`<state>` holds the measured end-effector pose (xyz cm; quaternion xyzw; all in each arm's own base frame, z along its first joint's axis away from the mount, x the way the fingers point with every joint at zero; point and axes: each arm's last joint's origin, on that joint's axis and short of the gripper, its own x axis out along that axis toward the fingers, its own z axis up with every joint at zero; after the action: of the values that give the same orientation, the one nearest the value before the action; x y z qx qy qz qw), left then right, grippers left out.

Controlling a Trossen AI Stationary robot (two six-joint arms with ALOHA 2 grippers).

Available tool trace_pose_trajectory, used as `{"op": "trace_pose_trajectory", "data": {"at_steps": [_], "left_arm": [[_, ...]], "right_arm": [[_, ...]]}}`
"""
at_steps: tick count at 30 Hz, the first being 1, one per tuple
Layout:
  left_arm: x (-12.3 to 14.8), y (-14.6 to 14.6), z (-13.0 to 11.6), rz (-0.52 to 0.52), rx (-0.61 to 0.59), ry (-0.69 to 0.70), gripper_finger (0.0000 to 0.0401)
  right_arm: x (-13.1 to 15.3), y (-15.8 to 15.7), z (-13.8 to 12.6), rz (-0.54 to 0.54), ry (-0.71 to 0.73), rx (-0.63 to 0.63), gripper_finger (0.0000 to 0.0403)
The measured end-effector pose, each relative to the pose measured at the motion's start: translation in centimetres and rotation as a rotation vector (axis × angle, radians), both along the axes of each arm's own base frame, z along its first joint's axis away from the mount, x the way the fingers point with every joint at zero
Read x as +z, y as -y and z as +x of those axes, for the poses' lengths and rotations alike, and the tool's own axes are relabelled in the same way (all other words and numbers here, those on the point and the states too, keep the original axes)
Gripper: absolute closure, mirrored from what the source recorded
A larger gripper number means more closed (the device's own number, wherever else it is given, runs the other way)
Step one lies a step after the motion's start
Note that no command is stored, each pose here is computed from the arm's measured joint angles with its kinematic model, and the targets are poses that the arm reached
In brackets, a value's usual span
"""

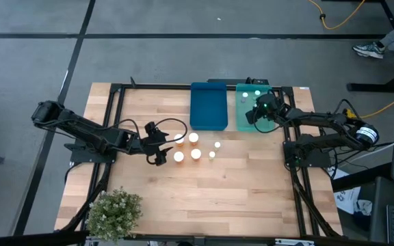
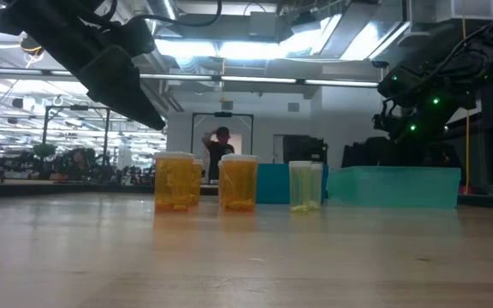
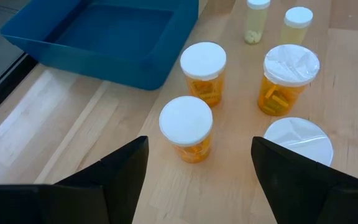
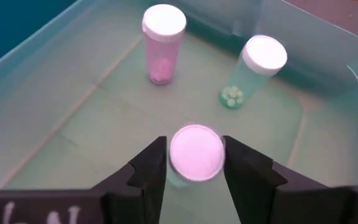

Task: Pick and place medicine bottles into bin by pill shape (circle, oval)
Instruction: Put the blue pill bottle into the green transparent bin, then put the yellow pill bottle into the green transparent bin

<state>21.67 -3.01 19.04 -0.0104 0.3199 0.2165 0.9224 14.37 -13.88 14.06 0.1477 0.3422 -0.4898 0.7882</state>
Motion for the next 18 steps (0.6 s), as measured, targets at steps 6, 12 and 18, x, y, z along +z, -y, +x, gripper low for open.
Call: {"op": "trace_pose_trajectory", "data": {"at_steps": [6,12,18], "left_arm": [[0.0,0.0,0.0,0.0,0.0,0.0,0.0124],[0.0,0.0,0.0,0.0,0.0,0.0,0.0124],[0.0,0.0,0.0,0.0,0.0,0.0,0.0124]], "right_arm": [[0.0,0.0,0.0,0.0,-0.001,0.0,0.0226],[1.1,0.5,0.5,-0.046,-0.01,0.024,0.0222],[3.9,1.1,1.2,-0.093,0.037,0.027,0.0222]]}}
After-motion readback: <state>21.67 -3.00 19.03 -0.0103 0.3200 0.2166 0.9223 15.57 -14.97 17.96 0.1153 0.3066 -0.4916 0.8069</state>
